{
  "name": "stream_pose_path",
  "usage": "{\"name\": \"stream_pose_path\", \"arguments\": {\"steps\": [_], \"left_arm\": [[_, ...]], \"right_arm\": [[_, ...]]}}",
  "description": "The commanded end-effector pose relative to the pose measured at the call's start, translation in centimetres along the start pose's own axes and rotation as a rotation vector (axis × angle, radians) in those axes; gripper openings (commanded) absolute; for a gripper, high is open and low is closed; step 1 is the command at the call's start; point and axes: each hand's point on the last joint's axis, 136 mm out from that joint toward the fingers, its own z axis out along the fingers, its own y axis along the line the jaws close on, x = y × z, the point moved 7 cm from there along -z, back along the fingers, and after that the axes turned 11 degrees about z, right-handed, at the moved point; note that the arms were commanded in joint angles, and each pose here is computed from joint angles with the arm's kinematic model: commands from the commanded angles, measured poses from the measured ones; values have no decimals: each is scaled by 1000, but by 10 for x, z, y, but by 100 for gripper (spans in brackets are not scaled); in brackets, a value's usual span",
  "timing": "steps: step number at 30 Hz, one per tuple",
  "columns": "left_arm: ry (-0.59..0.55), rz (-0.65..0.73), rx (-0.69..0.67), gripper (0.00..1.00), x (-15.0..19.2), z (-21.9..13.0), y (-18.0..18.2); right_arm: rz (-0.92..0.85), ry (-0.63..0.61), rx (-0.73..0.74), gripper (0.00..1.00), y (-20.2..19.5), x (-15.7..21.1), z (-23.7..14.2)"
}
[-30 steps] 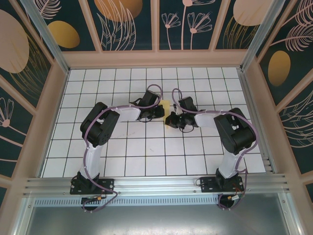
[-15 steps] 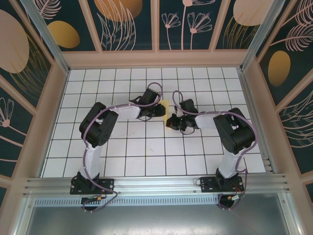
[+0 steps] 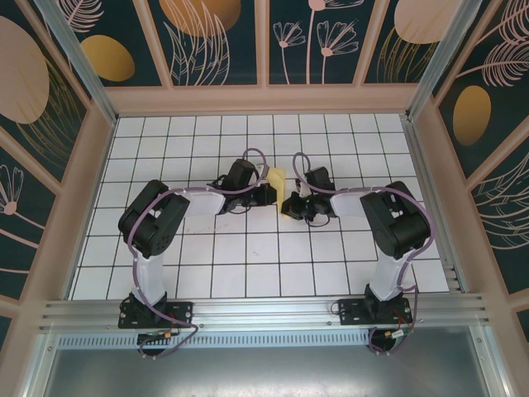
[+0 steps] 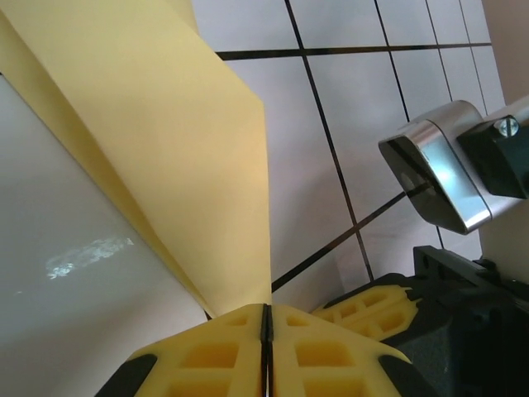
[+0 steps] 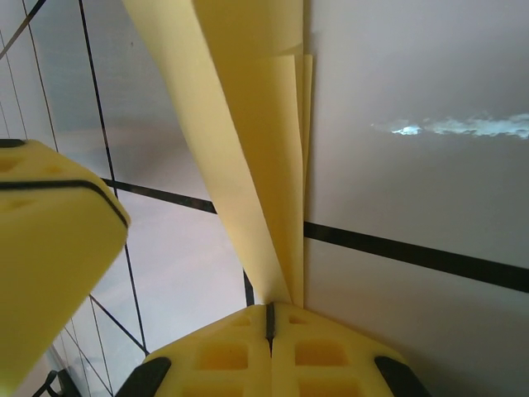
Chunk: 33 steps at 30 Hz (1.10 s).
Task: Fold a paper plane with a square sheet of paper (pick it up from the middle)
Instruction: Fold the wing for the fifth time at the center of the table.
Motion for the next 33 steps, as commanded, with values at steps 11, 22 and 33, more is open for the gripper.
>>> {"name": "stream_pose_path", "arguments": {"steps": [11,22,33], "left_arm": [[32,-32,31,12,4,24,9],[86,-36,-95,13,8,33,25],[89,4,-204,15,-5,37,39]], "right_arm": [[90,48,150,0,-41,13,11],[85,61,224,0,-53,19,15],[86,101,306,0,-74,35,11]]}}
